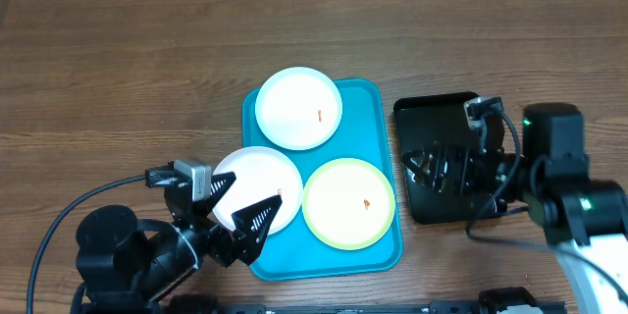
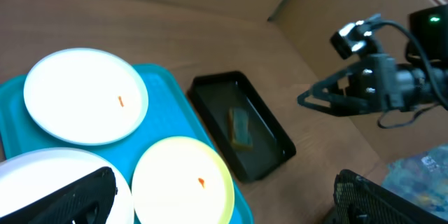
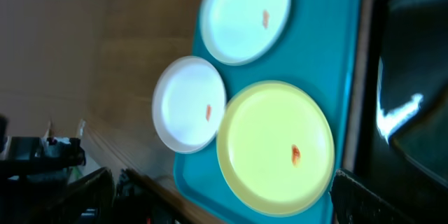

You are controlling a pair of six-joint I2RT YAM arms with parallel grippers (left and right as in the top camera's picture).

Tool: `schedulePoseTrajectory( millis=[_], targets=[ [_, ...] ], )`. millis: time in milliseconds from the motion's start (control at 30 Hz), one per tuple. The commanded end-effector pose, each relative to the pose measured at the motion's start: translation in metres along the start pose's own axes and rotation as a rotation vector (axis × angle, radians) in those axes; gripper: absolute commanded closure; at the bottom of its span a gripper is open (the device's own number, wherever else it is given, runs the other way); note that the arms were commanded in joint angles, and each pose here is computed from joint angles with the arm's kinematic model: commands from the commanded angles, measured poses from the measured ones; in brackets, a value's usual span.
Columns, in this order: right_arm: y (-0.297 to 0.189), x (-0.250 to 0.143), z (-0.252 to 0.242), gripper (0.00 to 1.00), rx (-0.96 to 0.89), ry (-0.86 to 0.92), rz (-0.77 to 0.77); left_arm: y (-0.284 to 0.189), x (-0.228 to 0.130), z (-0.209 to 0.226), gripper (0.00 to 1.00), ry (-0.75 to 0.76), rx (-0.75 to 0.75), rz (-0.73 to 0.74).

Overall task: Clean dirty plates on tray and stack at the side
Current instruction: 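Reach the right gripper into the black tray and grasp the sponge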

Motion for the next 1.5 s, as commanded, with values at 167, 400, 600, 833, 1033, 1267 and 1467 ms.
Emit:
schedulePoseTrajectory(
  millis=[167,400,600,833,1033,1267,1467],
  targets=[
    [0.034,-0.006,-0.080,0.16,-0.441,0.351,0.147,0.001,-0.025,0.038,0.00,-0.189,0.265,0.144],
    [0.064,-0.010,-0.105,0.30,-0.476,0.412,0.263,0.011,-0.038,0.057,0.00,-0.253,0.353,0.279],
    [0.076,-0.008,-0.114,0.31,-0.481,0.418,0.277,0.023,-0.040,0.065,0.00,-0.211,0.400,0.359],
    [0.078,-0.008,-0.109,0.30,-0.425,0.362,0.297,0.039,-0.001,0.052,0.00,-0.100,0.352,0.285],
    [0.081,-0.006,-0.095,0.29,-0.379,0.303,0.293,0.086,0.025,0.031,0.00,0.048,0.290,0.329],
    [0.060,-0.010,-0.072,0.29,-0.359,0.250,0.252,0.158,0.015,0.006,0.00,0.205,0.346,0.523],
    [0.044,-0.018,-0.091,0.30,-0.572,0.360,0.208,0.180,-0.020,0.018,0.00,0.141,0.433,0.688]
  ],
)
Point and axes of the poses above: each gripper's point midway between its finger pads, its own y axis out along the fingers, its own z axis along the line the jaws close on, x = y × z, the point moved 5 cm from there along -y, back along the fingers, and after that the axes turned 3 degrees about -y, right-handed, at the moved point
